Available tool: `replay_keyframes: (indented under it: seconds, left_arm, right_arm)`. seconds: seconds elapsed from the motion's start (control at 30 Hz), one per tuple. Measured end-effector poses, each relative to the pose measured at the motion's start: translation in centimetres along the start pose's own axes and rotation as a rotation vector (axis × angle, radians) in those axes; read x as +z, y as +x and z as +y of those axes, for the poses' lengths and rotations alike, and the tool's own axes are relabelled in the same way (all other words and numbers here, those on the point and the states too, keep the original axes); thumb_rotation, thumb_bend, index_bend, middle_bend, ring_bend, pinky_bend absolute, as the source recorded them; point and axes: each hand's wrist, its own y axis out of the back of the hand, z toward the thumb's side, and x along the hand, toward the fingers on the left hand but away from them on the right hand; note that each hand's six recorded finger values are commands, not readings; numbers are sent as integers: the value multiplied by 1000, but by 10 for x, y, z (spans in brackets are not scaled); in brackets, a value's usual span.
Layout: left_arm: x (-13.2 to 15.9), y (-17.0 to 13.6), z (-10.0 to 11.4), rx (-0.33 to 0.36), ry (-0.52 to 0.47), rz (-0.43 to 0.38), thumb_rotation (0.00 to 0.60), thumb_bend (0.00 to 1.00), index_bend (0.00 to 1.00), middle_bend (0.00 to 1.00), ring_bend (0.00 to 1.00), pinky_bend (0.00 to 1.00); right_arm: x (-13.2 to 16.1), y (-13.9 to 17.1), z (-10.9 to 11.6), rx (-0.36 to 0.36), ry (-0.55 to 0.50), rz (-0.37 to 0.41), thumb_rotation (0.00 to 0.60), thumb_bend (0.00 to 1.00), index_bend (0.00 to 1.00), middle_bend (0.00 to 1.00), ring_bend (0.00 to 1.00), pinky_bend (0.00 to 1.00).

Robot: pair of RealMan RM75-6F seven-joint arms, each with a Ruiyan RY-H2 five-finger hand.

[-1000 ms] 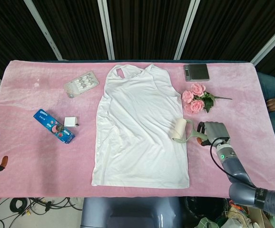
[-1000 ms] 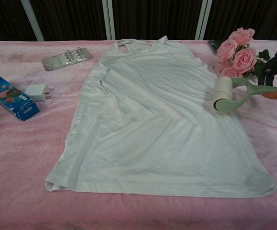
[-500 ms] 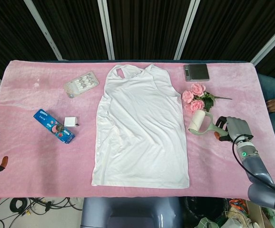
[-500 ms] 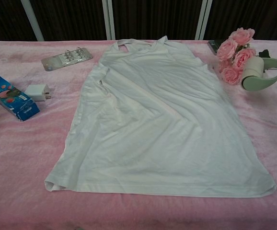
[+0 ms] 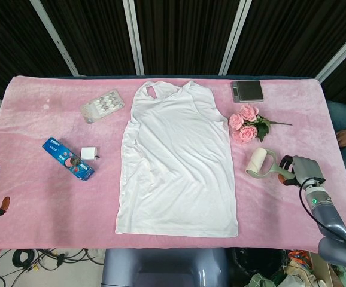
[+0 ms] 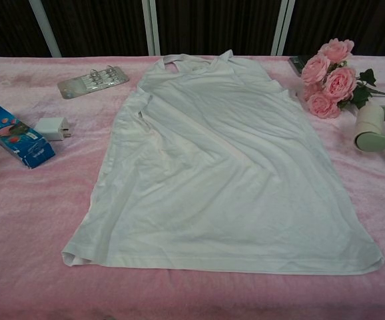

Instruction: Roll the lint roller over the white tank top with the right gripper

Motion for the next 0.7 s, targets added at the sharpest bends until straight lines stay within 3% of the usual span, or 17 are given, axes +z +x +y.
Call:
replay_keyframes:
  seconds: [0.1, 0.23, 0.37, 0.57, 0.7]
  left_arm:
    - [0, 0, 0, 0, 0, 0, 600, 363, 132, 40, 39, 332]
    - [0, 0, 0, 0, -1, 0, 600, 362, 133, 40, 40, 332]
    - [0, 0, 0, 0, -1, 0, 600, 363, 132, 39, 39, 332]
    - [0, 0, 1, 2, -3, 2, 600, 363, 131, 39, 40, 332]
    - [0, 0, 0, 0, -2, 1, 600, 363, 130, 39, 40, 332]
  right_arm:
    - [1, -2, -5, -2, -12, 10, 600, 503, 690, 519, 497, 338]
    - [1, -4, -10, -3, -15, 17, 600, 358, 472, 380, 376, 311]
    - [-2, -5, -14, 14, -11, 4, 600, 289, 286, 236, 253, 267]
    - [-9, -5, -18, 27, -22, -38, 600, 245, 136, 92, 131, 225]
    - [-10, -3, -21, 41, -35, -54, 600, 233, 92, 54, 90, 218]
